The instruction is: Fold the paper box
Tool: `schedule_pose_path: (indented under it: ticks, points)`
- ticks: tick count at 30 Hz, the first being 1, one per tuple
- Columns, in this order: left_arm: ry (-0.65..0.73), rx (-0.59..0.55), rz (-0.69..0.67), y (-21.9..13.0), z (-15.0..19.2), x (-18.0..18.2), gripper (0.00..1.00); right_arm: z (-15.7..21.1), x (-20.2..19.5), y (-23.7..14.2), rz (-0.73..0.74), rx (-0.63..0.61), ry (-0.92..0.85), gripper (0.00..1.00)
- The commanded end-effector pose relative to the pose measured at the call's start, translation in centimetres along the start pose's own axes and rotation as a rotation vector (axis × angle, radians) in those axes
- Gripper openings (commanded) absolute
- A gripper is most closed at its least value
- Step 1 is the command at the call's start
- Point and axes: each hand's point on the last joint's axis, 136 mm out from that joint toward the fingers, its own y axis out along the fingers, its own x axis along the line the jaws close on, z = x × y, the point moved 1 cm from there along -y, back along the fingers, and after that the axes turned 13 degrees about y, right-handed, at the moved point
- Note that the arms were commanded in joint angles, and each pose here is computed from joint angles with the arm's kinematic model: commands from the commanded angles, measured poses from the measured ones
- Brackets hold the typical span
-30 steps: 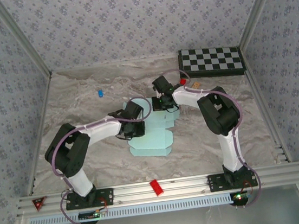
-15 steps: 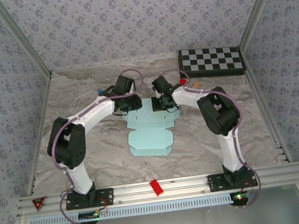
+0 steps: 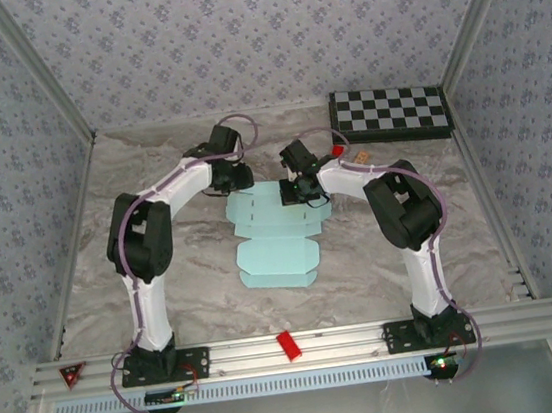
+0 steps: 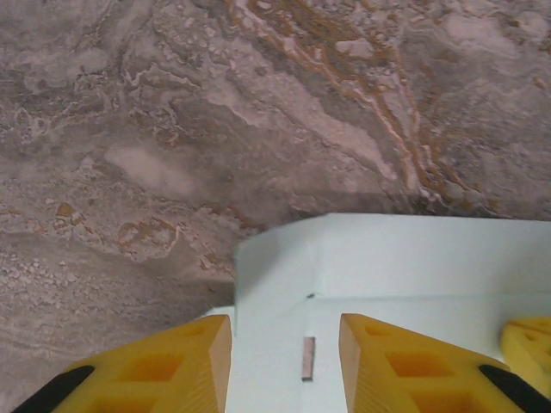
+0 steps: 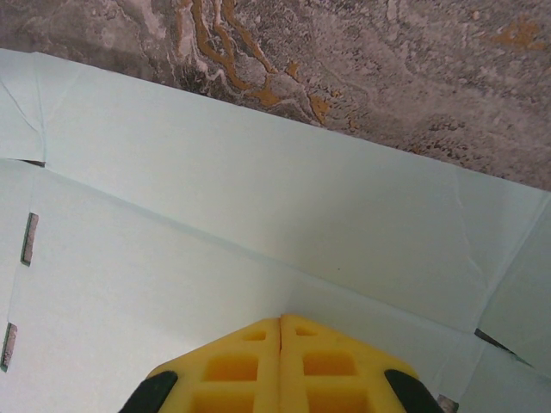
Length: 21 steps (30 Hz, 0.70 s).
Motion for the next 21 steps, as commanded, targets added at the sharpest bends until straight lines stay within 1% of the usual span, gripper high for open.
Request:
schedule_pose_path:
  ticks: [1,4,10,13,18,21]
  points:
    - [0.017,0.025,-0.024,0.2,-0.1,0.6,0.38,0.9,-0.8,0.6,0.043,0.04,-0.007,0.0]
    - [0.01,0.038,-0.029,0.9,0.0,1.0,0.41,1.0,-1.0,0.7,0.045,0.043,0.001,0.0]
    - [0.023,0.064,0.009,2.3,0.1,0.5,0.41,1.0,-1.1,0.7,0.044,0.043,0.002,0.0]
    - [0.029,0.064,0.027,2.5,-0.2,0.2,0.4,1.0,-1.1,0.7,0.044,0.042,0.006,0.0]
    - [0.058,0.04,0.091,1.8,-0.9,-0.9,0.34,1.2,-1.0,0.7,0.039,0.046,0.006,0.0]
    - [0.073,0.023,0.107,1.3,-1.3,-1.3,0.34,1.2,-0.9,0.6,0.036,0.044,0.005,0.0]
